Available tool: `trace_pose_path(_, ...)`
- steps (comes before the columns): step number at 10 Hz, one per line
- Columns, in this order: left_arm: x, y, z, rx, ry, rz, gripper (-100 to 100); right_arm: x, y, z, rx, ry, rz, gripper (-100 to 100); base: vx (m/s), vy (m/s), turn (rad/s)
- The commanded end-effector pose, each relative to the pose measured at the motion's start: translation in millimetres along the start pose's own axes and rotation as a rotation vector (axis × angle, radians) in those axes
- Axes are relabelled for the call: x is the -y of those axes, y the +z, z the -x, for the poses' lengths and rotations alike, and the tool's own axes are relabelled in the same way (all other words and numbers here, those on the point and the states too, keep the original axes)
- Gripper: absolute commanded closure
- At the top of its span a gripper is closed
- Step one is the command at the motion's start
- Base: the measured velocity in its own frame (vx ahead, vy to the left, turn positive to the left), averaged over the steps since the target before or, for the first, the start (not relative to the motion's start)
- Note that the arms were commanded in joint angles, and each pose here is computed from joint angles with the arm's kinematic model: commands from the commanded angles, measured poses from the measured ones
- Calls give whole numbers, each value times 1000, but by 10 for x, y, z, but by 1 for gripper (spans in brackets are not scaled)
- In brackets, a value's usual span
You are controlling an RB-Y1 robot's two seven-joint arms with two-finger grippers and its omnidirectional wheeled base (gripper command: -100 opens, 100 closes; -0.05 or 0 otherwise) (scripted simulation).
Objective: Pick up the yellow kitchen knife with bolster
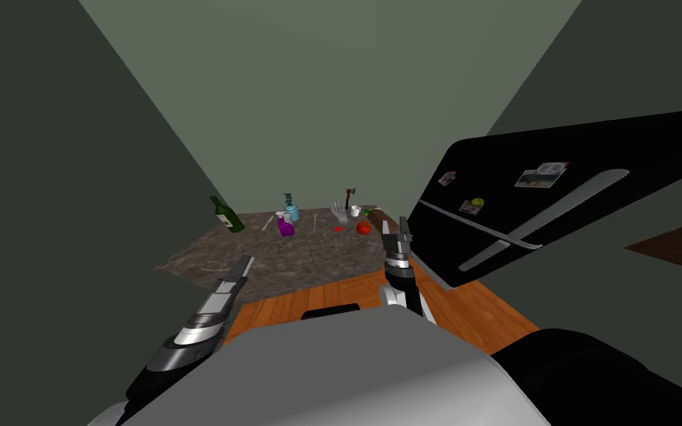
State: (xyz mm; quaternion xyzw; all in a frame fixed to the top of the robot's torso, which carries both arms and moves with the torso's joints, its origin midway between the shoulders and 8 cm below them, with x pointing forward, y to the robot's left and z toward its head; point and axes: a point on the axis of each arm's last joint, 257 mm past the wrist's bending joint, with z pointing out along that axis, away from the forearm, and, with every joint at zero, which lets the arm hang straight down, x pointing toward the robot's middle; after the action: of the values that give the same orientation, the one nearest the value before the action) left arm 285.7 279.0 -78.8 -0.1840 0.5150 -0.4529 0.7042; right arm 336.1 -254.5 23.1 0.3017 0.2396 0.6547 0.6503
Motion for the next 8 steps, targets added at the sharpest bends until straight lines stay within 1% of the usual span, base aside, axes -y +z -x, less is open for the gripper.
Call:
trace_pose_path(1, -96, -143, -19, -31, 37, 34, -100, 0, 0, 0, 0, 0, 0, 0, -86, 30, -118)
trace_pose_path(2, -226, -311, -50, -88, 114, 72, -100, 0, 0, 1, 0, 0, 0, 0, -97, 27, -259)
trace_pose_path(3, -245, -354, -58, -93, 112, 86, -100, 0, 0, 0, 0, 0, 0, 0, -78, 36, -126)
trace_pose_path(5, -502, -736, -96, -225, 271, 157, -100, 0, 0, 0, 0, 0, 0, 0, -83, 26, -356)
trace_pose_path(6, -528, -830, -108, -236, 270, 183, -100, 0, 0, 0, 0, 0, 0, 0, -78, 25, -132)
trace_pose_path(7, -658, -1091, -117, -317, 352, 227, -100, 0, -1, 1, 0, 0, 0, 0, -68, 8, -348)
trace_pose_path(8, -658, -1091, -117, -317, 352, 227, -100, 0, 0, 0, 0, 0, 0, 0, -48, 11, -138)
